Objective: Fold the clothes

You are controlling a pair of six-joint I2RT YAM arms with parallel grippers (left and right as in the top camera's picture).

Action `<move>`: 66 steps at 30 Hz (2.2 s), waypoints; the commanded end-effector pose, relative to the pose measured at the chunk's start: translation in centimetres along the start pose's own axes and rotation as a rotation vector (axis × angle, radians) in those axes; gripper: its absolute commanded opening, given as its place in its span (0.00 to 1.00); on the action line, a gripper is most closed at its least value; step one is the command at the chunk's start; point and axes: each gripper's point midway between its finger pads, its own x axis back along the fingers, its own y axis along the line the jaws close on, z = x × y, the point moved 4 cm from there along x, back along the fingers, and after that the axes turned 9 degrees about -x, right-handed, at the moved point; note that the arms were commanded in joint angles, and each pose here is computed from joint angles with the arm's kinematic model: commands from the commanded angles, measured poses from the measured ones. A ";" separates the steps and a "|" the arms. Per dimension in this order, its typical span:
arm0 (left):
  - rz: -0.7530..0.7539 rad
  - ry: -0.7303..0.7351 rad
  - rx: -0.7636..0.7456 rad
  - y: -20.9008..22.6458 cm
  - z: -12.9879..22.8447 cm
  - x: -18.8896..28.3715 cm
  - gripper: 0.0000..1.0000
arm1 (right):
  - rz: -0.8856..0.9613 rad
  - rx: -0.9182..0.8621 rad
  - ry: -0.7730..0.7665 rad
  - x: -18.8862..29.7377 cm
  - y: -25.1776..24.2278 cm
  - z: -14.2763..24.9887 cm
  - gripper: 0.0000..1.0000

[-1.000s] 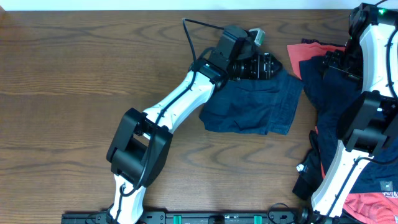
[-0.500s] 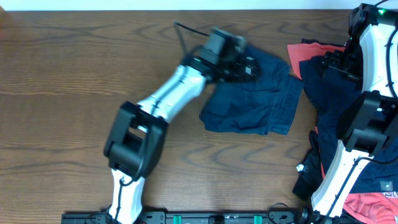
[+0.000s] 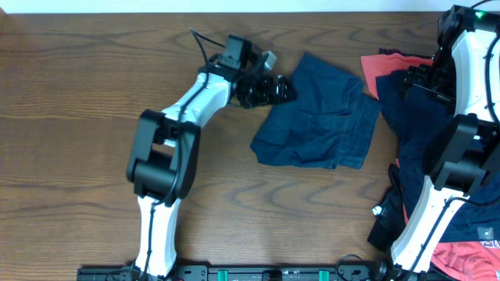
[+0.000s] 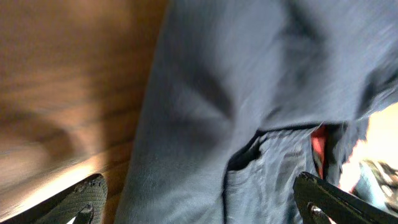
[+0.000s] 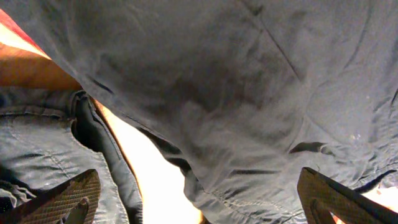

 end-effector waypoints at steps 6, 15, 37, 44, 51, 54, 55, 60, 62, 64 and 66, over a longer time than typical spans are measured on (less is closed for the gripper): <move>0.295 0.081 -0.036 0.4 2.4 -1.9 0.88 | -0.004 0.020 -0.001 0.4 0.1 0.3 0.99; 0.413 0.074 -0.050 0.1 2.5 -1.9 0.06 | -0.002 0.023 0.002 0.4 0.1 0.4 0.99; 0.268 -0.169 0.251 12.7 0.2 9.6 0.06 | -0.003 0.070 -0.009 0.6 1.7 1.1 0.99; 0.268 -0.151 0.237 12.0 0.2 8.7 0.45 | -0.004 0.136 -0.021 0.9 3.3 1.8 0.99; 0.244 -0.132 0.204 11.2 0.1 7.3 0.76 | -0.004 0.156 -0.025 1.0 4.0 2.2 0.99; 0.234 -0.125 0.190 10.8 0.0 6.7 0.78 | -0.004 0.159 -0.025 1.0 4.1 2.3 0.99; 0.234 -0.125 0.182 10.7 -0.1 6.6 0.78 | -0.004 0.161 -0.025 1.0 4.1 2.3 0.99; 0.228 -0.130 0.158 9.9 -0.7 5.5 0.43 | -0.003 0.177 -0.026 1.0 4.5 2.6 0.99; 0.189 -0.129 0.174 10.0 -0.9 5.0 0.06 | -0.003 0.189 -0.028 1.1 4.9 2.8 0.99; 0.151 -0.124 0.202 10.1 -0.9 4.5 0.06 | -0.003 0.209 -0.029 1.1 5.3 3.1 0.99; 0.137 -0.119 0.206 10.0 -0.9 4.1 0.06 | -0.004 0.237 -0.031 1.2 6.0 3.5 0.99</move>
